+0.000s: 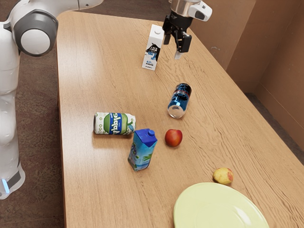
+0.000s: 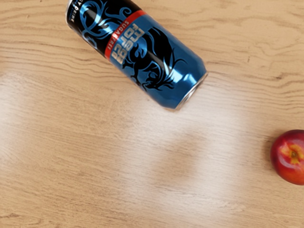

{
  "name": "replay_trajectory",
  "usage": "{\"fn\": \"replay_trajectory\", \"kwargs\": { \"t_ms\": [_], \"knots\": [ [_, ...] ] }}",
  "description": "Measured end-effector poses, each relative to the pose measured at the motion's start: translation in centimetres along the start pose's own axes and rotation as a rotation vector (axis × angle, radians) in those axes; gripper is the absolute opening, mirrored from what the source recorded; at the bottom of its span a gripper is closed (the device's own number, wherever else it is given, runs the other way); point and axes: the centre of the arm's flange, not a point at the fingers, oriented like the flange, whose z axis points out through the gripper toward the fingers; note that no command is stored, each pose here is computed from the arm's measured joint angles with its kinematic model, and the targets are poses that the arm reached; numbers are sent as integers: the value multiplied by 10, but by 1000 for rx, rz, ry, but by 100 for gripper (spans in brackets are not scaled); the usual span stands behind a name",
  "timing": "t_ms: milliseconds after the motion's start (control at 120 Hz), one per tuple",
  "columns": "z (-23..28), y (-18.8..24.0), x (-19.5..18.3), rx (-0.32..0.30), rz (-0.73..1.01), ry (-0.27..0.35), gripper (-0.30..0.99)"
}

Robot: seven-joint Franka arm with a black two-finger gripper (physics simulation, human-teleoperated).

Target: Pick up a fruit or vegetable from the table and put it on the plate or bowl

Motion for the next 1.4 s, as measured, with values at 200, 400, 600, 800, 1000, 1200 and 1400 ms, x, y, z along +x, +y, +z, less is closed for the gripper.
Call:
{"fn": "replay_trajectory", "kwargs": {
  "t_ms": [200, 400, 600, 800, 1000, 1200, 1400],
  "knots": [
    [-4, -3, -2, -8, -13, 5, 69],
    [-126, -2, -59, -29, -8, 237, 69],
    [-60, 67, -20, -50, 117, 92, 69],
    [17, 75, 22, -46, 119, -47, 69],
    [34, 81, 29, -44, 124, -80, 69],
    [99, 96, 1, -27, 149, -165, 69],
    [143, 109, -10, -33, 170, -111, 69]
  ]
}}
